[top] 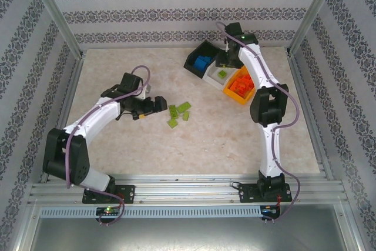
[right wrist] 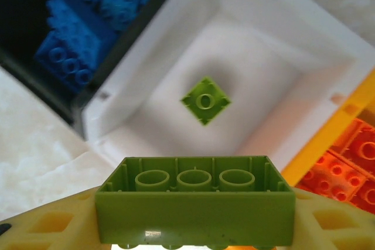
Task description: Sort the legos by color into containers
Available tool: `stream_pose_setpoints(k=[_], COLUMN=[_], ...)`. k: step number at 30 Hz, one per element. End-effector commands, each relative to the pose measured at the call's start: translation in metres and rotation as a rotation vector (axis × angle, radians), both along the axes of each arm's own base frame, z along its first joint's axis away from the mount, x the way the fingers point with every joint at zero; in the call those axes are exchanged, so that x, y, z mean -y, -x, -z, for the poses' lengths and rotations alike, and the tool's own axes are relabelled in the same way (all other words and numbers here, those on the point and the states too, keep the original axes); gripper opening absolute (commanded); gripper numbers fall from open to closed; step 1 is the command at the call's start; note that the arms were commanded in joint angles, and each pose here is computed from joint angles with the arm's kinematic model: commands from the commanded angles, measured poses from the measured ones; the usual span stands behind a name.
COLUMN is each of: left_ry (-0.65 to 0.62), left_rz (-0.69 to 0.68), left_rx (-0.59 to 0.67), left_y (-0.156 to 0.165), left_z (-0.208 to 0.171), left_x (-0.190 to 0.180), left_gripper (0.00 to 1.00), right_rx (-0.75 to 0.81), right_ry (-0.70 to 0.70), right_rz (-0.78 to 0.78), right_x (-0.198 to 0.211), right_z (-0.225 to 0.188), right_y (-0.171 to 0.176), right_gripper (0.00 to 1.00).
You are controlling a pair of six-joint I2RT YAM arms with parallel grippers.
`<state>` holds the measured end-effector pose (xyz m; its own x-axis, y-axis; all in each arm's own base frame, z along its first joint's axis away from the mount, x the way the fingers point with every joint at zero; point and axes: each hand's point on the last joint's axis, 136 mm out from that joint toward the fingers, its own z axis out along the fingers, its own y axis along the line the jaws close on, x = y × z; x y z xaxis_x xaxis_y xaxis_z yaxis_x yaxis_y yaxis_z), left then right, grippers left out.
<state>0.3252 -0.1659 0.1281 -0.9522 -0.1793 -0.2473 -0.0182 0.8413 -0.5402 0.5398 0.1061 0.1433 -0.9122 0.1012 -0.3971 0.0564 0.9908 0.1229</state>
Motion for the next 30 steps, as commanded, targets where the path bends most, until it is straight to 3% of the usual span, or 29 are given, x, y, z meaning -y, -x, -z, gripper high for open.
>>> stream_pose_setpoints(k=[1, 8, 16, 24, 30], left_ry=[-0.044, -0.065, -0.072, -0.071, -0.069], left_rz=[0.083, 0.126, 0.145, 0.178, 0.180], left_rx=[0.002, -0.045, -0.064, -0.060, -0.021], left_y=[0.001, 0.001, -0.007, -0.013, -0.017], left_z=[-0.002, 0.007, 0.010, 0.012, 0.009], left_x=[0.015, 0.031, 0.041, 0.047, 0.046], left_gripper=[1.00, 1.00, 1.00, 1.00, 1.00], right_rx=[-0.027, -0.038, -0.035, 0.032, 0.074], right_ry=[-0.011, -0.029, -0.055, -0.083, -0.135], right_rz=[0.049, 0.064, 0.062, 0.061, 0.003], right_x=[0.012, 0.019, 0.016, 0.015, -0.006], right_z=[0.018, 0.042, 0.044, -0.009, -0.058], right_y=[-0.011, -0.030, -0.033, -0.020, 0.009], right_gripper=[0.59, 0.62, 0.79, 0.82, 0.84])
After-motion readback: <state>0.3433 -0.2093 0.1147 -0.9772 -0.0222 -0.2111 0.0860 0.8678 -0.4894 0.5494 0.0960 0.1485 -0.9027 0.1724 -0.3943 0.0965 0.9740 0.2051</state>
